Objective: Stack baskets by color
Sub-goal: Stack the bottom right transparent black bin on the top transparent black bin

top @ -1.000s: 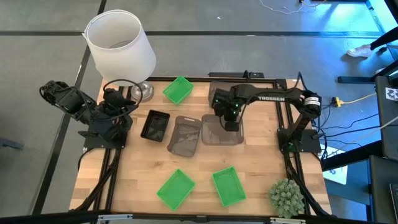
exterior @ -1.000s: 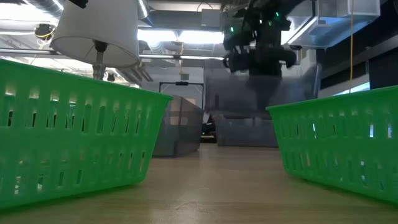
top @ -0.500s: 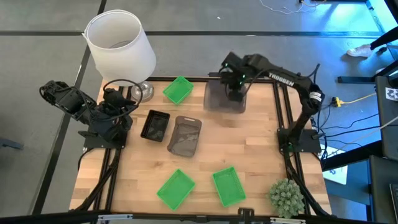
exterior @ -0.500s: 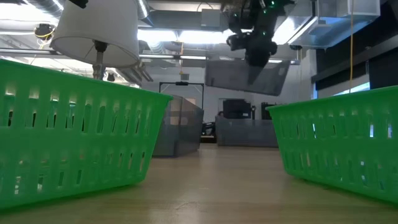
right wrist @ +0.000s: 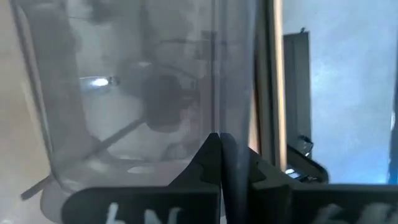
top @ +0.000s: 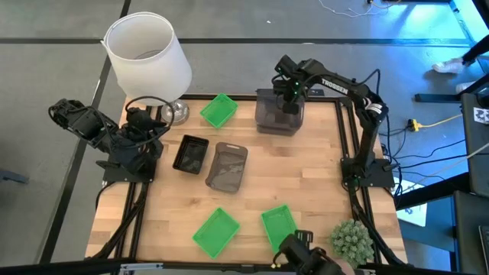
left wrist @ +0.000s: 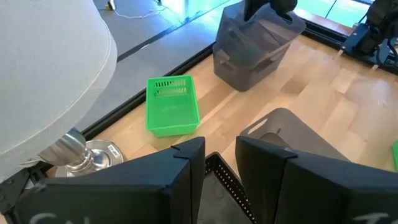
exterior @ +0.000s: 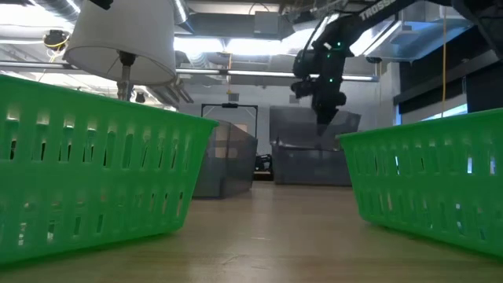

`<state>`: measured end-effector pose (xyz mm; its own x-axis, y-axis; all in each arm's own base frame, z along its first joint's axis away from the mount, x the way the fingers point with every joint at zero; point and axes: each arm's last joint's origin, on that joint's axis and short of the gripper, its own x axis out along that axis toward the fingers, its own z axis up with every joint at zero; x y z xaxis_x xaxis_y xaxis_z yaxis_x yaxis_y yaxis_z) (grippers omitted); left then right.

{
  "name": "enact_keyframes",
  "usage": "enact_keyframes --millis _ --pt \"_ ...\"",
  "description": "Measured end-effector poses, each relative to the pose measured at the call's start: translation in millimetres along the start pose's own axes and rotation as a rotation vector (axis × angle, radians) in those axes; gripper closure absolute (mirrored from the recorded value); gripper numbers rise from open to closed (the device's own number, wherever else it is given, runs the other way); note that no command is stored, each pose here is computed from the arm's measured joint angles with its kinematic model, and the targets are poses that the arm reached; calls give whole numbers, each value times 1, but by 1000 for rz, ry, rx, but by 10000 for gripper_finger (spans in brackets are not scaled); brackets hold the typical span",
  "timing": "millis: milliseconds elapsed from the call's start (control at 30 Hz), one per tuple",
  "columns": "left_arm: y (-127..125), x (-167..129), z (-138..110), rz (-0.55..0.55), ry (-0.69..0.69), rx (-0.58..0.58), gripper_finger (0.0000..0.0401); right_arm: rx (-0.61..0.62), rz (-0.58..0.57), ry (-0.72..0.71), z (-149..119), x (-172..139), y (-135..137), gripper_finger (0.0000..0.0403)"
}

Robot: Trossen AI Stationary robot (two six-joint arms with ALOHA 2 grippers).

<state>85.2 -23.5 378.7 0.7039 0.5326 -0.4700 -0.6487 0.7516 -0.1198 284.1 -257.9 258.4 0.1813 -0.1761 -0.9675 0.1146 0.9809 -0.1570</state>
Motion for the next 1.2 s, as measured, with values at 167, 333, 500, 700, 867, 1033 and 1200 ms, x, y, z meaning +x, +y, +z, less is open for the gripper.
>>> enact_keyframes --millis 167,333,500,700,867,1033,1200 --pt "0 0 0 1 -1 -20 319 -30 26 34 -1 11 -1 403" --pt "0 0 0 1 -1 -21 319 -29 32 43 -4 15 -6 403" --pt "0 0 0 1 -1 -21 319 -25 27 39 -5 15 -8 403" --pt "0 0 0 0 -1 -21 319 -23 41 58 -5 23 -9 390" --pt "0 0 0 0 -1 -21 319 -23 51 71 -4 30 -9 387" --pt "0 0 0 -3 4 -21 319 -32 47 63 -1 29 -7 386" --pt "0 0 0 -4 6 -21 319 -42 48 59 2 28 -4 385"
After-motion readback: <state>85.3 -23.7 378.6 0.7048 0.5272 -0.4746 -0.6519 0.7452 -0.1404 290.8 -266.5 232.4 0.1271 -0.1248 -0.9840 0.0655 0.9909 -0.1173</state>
